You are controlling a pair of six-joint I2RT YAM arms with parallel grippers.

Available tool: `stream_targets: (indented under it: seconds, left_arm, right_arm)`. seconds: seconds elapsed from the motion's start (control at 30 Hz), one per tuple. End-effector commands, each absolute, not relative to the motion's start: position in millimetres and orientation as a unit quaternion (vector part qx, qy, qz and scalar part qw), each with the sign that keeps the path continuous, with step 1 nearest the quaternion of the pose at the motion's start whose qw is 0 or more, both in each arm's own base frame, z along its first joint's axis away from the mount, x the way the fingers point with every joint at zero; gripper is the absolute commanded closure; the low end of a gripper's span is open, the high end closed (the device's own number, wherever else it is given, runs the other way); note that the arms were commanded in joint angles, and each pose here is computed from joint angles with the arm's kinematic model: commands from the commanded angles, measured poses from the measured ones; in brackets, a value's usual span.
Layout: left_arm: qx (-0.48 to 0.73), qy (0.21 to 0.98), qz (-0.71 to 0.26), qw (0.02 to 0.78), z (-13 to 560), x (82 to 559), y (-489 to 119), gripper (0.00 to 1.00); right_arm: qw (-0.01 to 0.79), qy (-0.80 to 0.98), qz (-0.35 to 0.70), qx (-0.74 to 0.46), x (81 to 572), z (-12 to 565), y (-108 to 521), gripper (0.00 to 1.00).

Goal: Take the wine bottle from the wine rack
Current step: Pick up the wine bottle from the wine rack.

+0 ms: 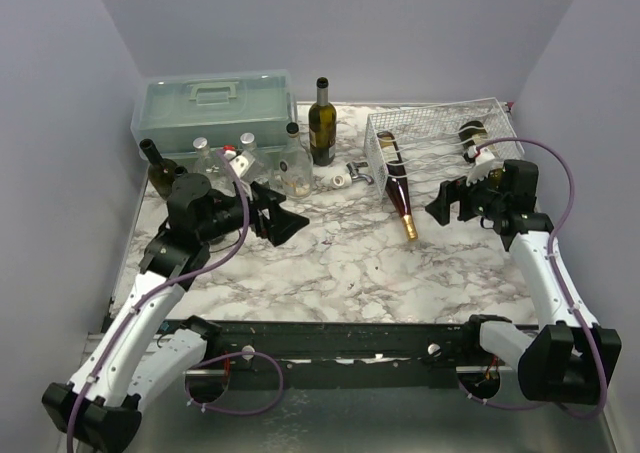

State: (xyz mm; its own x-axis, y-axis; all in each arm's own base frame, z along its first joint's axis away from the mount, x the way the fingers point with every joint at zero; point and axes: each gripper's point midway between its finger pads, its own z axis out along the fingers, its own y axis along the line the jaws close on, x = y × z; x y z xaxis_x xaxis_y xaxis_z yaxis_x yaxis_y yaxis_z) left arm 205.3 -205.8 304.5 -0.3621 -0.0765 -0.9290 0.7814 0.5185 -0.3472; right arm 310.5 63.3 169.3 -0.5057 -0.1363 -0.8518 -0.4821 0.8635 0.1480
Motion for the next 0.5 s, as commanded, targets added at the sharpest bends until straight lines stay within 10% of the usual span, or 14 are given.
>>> stream_targets:
  seconds: [0.0,0.47]
  left_arm:
    - [0.279,0.688,-0.408,0.531,322.2,224.8,-219.3,0.02]
    - [0.285,0.731,-0.317,0.533,269.2,256.7,-220.5,0.01]
  right_arm:
    - [0.463,0.846,0.202,-0.171,311.6,167.8,58.5,0.0]
    - [0.456,0.856,0.207,-0.13,318.9,171.3,38.3,0.0]
